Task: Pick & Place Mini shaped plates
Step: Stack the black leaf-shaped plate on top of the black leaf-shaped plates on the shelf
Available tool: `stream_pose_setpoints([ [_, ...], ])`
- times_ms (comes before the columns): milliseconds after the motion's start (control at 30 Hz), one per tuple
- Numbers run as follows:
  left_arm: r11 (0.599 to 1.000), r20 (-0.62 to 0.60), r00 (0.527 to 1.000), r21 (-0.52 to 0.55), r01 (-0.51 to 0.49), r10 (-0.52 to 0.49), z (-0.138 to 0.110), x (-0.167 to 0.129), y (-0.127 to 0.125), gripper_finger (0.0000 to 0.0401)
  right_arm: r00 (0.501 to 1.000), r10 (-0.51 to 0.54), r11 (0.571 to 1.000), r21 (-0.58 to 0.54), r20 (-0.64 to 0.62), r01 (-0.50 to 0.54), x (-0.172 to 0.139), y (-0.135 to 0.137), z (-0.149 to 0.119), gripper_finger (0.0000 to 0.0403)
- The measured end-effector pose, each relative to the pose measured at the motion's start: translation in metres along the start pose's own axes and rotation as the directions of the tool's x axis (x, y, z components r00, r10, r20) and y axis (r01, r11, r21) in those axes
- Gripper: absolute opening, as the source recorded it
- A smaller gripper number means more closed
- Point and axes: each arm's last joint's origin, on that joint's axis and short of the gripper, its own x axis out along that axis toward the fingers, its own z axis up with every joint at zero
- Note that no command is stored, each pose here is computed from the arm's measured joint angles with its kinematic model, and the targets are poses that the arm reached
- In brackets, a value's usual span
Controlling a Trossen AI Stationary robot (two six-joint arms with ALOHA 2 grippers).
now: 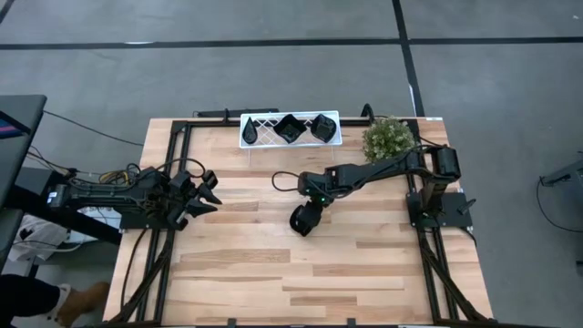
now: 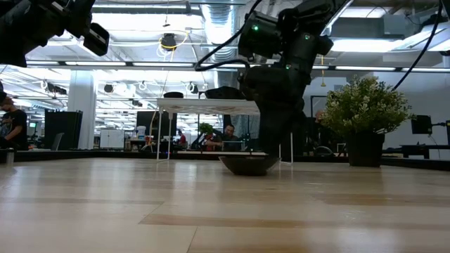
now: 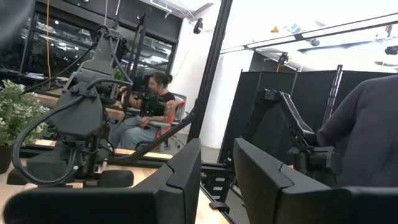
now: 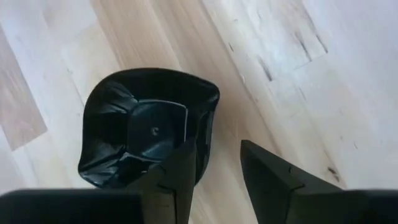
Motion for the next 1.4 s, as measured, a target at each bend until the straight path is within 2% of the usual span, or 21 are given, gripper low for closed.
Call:
stream_pose_setpoints([
  [367,1.000,0.000,1.000,0.000,0.000,0.000,0.000,0.000,0.000,0.0097,1.000,0.004,0.999,0.034,0.000,-0.004,0.014,-0.008,-0.015,0.0123],
  [733,1.000,0.003,1.000,0.001,0.001,-0.001,0.000,0.000,0.000,0.0097,0.998,0.028,0.999,0.032,0.048,-0.030,0.014,-0.007,-0.009,0.0123],
  [933,1.000,0.003,1.000,0.001,0.001,-0.001,0.000,0.000,0.000,0.0097,0.999,-0.002,0.999,0.041,0.048,0.000,0.014,-0.009,-0.009,0.0123],
  [1067,1.000,0.003,1.000,0.001,0.001,-0.001,0.000,0.000,0.000,0.0097,1.000,-0.029,0.996,0.083,0.002,0.029,0.014,-0.014,-0.013,0.0123],
  [1400,1.000,0.003,1.000,0.012,0.001,-0.001,0.000,0.000,0.000,0.0097,1.000,-0.008,0.992,0.122,0.009,0.007,0.014,-0.002,-0.017,0.0123],
])
